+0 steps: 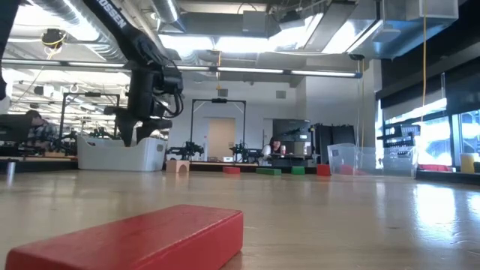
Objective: Sort & place blocks by color
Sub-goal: Put the light brown block into the gray bin
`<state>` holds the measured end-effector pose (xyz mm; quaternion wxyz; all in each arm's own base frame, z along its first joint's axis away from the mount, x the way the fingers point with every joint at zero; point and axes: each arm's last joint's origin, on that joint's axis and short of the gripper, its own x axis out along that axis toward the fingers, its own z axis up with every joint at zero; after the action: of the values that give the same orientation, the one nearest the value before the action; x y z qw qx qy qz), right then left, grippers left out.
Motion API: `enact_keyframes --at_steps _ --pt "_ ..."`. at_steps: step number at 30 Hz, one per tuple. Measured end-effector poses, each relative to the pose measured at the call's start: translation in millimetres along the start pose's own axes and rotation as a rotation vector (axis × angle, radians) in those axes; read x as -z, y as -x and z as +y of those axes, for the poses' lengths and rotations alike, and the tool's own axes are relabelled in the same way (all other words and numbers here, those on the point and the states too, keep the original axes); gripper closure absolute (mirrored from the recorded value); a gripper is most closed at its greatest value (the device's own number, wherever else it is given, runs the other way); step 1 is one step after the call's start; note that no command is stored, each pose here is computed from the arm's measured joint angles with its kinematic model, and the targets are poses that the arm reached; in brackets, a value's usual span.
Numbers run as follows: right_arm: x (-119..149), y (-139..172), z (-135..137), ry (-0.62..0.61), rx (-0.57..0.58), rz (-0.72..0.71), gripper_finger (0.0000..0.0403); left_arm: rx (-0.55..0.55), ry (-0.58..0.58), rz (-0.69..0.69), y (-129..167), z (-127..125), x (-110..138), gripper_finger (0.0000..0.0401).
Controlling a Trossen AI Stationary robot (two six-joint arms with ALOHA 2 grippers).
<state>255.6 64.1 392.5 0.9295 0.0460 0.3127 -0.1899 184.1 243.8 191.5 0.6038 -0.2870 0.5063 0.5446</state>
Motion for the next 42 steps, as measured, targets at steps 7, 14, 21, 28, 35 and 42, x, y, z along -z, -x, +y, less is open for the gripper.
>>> enact_keyframes --at_steps 7,14,21,28,35,42 --pt "0 0 0 -0.001 0.0 0.0 0.0148 0.24 -0.024 -0.173 54 -10 4 0.0225" --pt "0 0 0 -0.001 0.0 0.0 0.0148 0.372 -0.066 -0.267 76 -41 13 0.0225" --pt "0 0 0 -0.02 0.0 0.0 0.0148 0.37 -0.073 -0.339 72 -73 15 0.0225" --pt "0 0 0 -0.023 0.0 0.0 0.0148 0.255 -0.066 -0.311 46 -90 18 0.0225" --pt "0 0 0 -0.024 0.0 0.0 0.0148 0.223 -0.069 -0.266 25 -96 17 0.0225" --pt "0 0 0 -0.027 0.0 -0.001 0.0148 0.182 -0.088 -0.222 6 -103 19 0.0225"
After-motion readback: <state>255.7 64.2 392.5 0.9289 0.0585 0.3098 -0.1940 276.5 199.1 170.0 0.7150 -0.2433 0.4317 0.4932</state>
